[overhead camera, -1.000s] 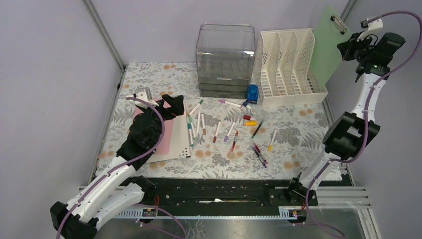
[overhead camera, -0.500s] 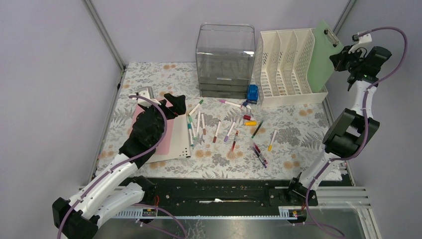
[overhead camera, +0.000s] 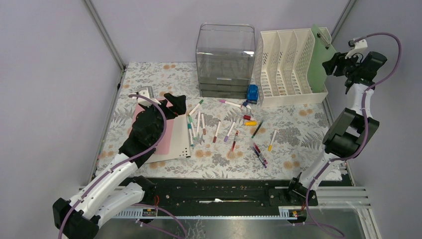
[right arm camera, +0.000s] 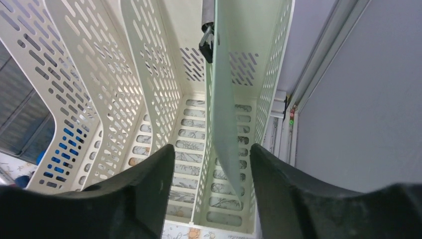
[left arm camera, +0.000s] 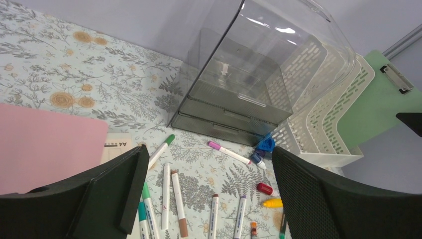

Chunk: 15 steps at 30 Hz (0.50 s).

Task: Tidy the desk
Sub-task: Place the folder in the storage box.

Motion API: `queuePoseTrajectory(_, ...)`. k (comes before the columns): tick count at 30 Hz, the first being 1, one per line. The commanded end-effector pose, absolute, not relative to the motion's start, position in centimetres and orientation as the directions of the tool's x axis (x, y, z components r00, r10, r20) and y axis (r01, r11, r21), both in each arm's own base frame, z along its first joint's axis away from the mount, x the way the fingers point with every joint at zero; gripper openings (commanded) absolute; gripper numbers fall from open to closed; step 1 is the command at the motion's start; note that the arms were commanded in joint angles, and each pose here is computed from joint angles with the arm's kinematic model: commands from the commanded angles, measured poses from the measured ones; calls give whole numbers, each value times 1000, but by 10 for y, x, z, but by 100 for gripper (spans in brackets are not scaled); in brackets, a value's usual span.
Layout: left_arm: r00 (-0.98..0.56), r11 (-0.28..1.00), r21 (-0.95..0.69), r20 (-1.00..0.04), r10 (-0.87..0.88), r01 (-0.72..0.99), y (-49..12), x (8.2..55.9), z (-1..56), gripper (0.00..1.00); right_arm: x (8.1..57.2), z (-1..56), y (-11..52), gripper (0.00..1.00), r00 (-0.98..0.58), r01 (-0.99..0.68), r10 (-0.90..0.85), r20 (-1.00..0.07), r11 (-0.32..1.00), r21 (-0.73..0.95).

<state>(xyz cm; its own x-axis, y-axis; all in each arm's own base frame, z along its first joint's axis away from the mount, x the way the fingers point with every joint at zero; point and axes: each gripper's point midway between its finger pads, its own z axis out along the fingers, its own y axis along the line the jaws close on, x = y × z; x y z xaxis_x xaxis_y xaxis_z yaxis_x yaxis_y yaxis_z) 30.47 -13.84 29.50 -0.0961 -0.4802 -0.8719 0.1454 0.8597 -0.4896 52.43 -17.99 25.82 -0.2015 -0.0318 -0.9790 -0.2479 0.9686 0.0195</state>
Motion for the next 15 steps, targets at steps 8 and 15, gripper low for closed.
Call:
queuePoseTrajectory(8, -200, 853, -488, -869, -454, 184, -147, 303, 302, 99, 464, 313, -192, 100, -220, -98, -32, -975, 995, -11)
queuePoseTrajectory(15, -353, 899, -424, -862, -365, 107, -137, 301, 269, 99, 410, 301, -170, 100, -309, -119, -12, -951, 993, 26)
